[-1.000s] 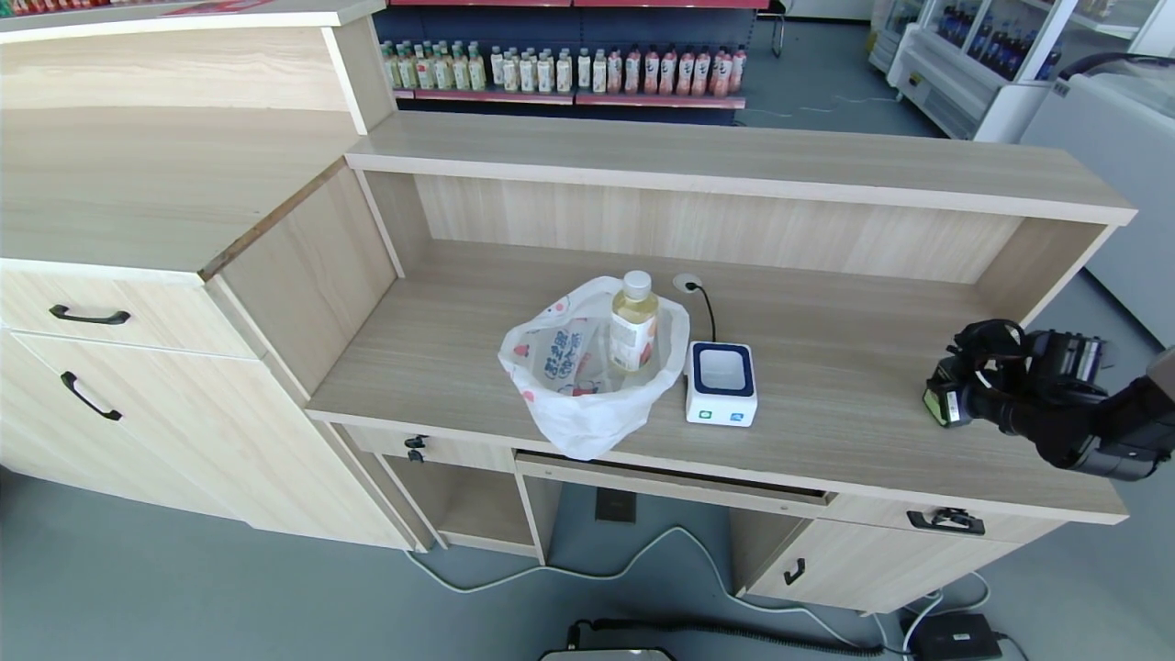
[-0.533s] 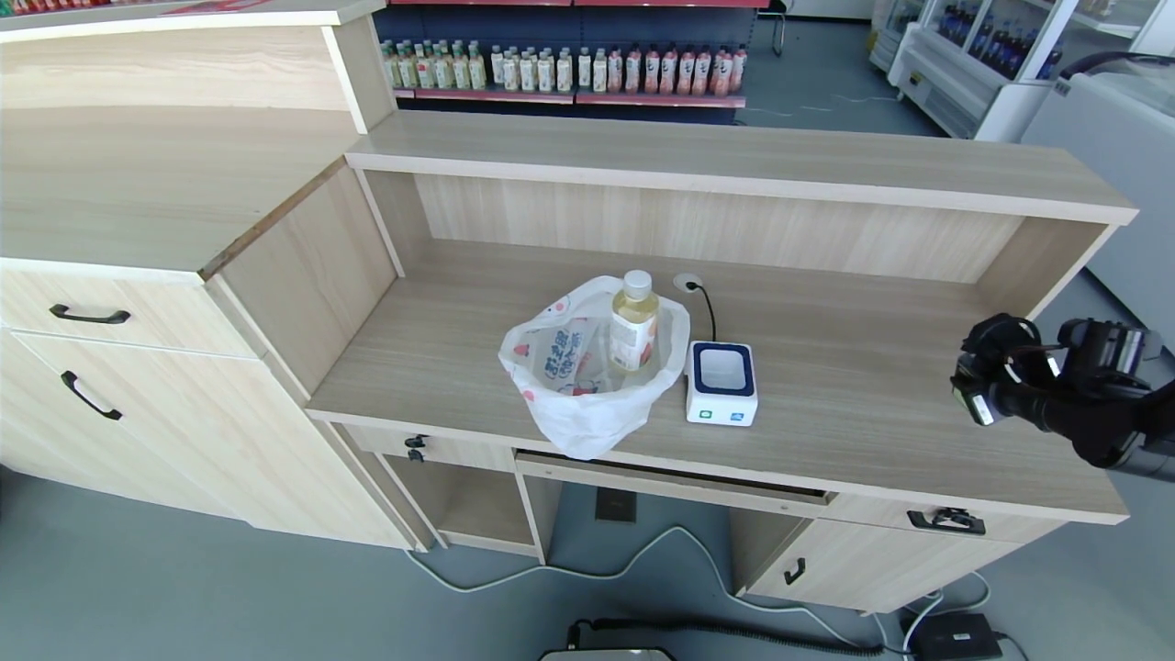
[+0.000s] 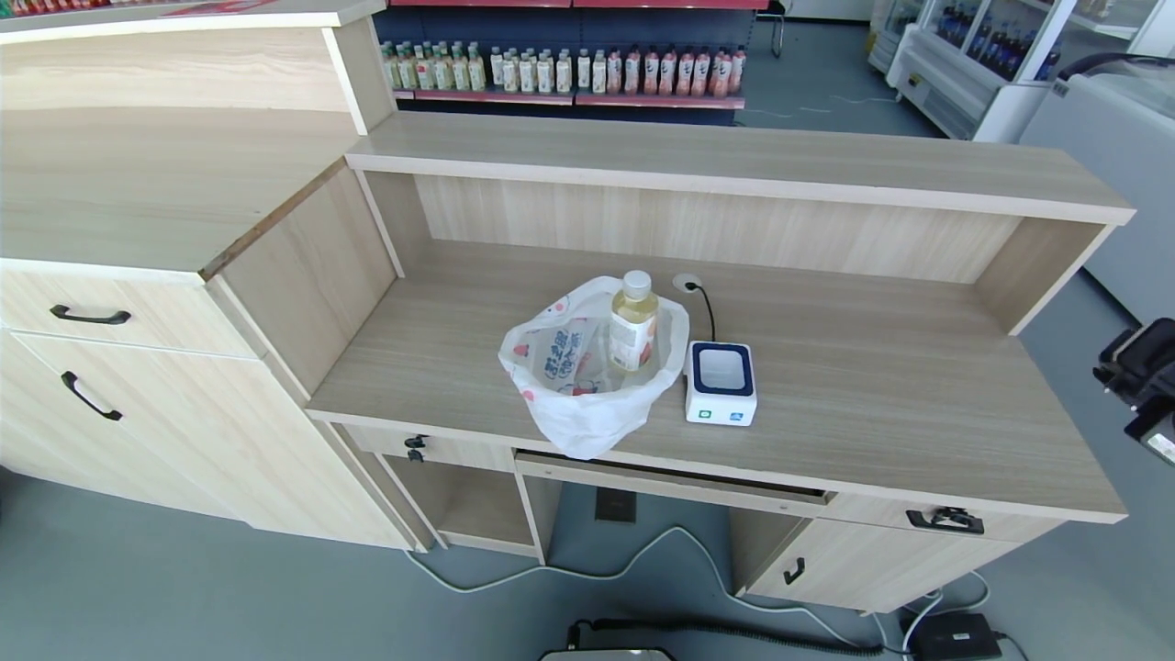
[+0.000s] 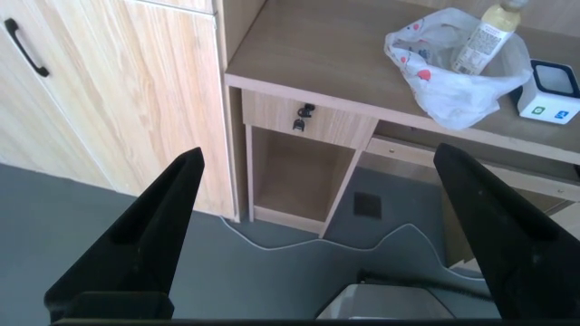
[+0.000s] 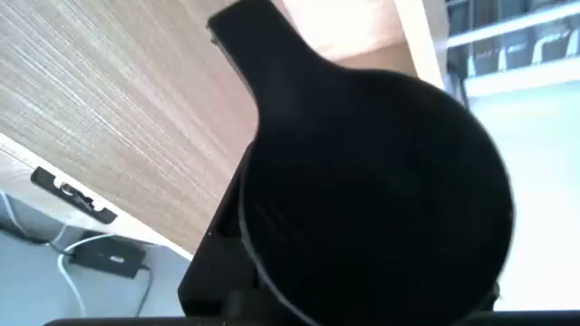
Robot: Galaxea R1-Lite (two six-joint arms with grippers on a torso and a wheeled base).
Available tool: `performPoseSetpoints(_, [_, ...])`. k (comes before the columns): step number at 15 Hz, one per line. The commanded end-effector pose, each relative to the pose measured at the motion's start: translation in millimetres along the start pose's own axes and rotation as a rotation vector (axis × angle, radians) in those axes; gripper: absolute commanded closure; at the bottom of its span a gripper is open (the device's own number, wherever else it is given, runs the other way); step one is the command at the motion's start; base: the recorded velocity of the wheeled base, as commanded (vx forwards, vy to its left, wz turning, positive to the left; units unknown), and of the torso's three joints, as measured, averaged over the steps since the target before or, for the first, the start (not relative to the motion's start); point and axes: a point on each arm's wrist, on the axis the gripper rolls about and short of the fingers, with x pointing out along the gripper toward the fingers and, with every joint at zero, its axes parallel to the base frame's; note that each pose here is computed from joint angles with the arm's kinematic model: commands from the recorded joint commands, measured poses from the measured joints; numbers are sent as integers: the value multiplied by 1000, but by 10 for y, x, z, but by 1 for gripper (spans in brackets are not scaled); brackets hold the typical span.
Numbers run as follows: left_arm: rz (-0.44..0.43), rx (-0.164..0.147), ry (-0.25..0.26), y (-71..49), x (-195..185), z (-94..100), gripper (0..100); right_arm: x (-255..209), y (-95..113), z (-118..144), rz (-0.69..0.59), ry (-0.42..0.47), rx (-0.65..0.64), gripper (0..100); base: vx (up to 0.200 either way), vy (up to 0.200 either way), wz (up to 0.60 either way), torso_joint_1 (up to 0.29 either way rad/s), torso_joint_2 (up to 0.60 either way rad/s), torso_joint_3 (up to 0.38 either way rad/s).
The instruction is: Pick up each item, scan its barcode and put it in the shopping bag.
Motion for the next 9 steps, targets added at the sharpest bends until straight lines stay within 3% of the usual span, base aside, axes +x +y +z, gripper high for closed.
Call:
performPoseSetpoints(1, [0, 0, -1, 0, 0, 0, 0, -734, 80, 804, -58, -460, -360, 100, 0, 0, 0, 0, 0, 0])
performPoseSetpoints(2, [0, 0, -1, 0, 0, 0, 0, -895, 84, 984, -136, -597, -547, 100, 0, 0, 0, 0, 0, 0])
performPoseSetpoints(4, [0, 0, -1, 0, 0, 0, 0, -1251, -25, 1090, -347, -708, -770, 100, 0, 0, 0, 0, 0, 0])
performPoseSetpoints(5, [0, 0, -1, 0, 0, 0, 0, -1278, -2, 1084, -350, -725, -789, 100, 0, 0, 0, 0, 0, 0])
performPoseSetpoints(9, [0, 0, -1, 0, 0, 0, 0, -1301, 164, 1090, -170, -839, -759, 100, 0, 0, 0, 0, 0, 0])
